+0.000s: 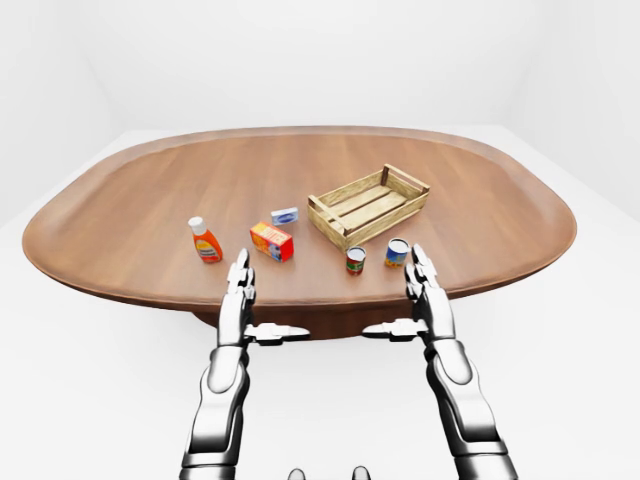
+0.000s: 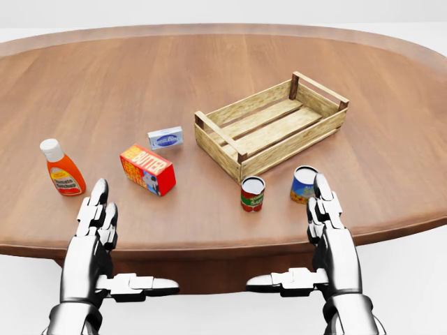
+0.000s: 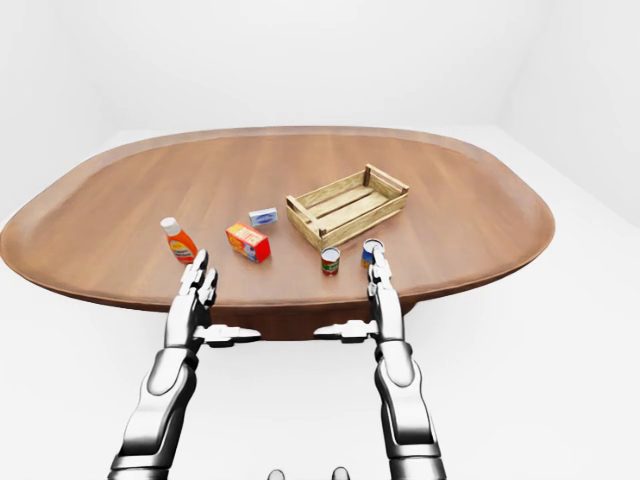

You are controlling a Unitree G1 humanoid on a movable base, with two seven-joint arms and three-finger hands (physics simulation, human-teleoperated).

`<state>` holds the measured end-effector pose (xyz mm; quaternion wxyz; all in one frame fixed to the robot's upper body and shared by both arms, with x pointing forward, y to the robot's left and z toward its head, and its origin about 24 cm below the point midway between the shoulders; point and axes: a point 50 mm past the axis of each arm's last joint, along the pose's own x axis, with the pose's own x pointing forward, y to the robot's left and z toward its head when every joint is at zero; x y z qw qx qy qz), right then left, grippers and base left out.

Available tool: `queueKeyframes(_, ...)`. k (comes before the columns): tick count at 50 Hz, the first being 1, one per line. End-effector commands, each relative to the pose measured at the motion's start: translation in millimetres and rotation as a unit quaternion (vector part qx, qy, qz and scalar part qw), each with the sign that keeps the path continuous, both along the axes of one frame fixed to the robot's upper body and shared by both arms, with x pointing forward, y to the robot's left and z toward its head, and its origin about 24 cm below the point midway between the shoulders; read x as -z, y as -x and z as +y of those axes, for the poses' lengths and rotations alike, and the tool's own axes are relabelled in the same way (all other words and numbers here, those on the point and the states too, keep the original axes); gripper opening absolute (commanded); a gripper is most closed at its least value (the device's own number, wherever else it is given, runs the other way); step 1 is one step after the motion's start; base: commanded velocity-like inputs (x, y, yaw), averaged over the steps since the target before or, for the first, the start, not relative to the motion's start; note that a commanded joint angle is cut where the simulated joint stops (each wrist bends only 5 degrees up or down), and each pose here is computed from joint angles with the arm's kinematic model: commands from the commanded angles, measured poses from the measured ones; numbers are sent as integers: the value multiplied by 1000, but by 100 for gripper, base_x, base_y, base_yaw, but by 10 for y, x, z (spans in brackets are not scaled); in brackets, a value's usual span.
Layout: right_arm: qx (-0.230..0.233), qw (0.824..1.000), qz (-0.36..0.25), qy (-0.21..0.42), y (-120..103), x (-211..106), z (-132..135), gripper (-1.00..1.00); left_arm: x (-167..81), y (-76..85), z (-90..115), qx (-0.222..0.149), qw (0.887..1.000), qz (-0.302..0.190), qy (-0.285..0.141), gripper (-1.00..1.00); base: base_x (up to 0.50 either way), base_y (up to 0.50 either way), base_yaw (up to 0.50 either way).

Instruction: Pick up the tomato sauce, and put it in the wooden tray.

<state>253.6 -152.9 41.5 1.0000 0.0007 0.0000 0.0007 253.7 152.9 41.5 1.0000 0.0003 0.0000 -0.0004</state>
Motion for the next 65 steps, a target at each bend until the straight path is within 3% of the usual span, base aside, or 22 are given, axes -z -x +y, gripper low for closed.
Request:
queueKeyframes(1,-2,1000,1,-2,4,-5,-65,100,0,1,70,0,1000,2,-5,100,0,0,0)
queueKeyframes(16,2,1000,3,10,-1,-105,-72,100,-159,21,81,3,1000,-8,-9,100,0,0,0)
queueKeyframes(39,-5,988,-151,26,28,-832,-48,100,-912,150,140,-4,985,-171,-14,100,0,0,0)
queueKeyframes(52,-2,987,-161,27,57,-875,-37,100,-1031,180,161,-5,980,-197,-19,100,2,0,0)
queueKeyframes(65,-12,987,-159,33,69,-862,-13,100,-1012,172,163,-4,981,-192,-23,100,50,0,0)
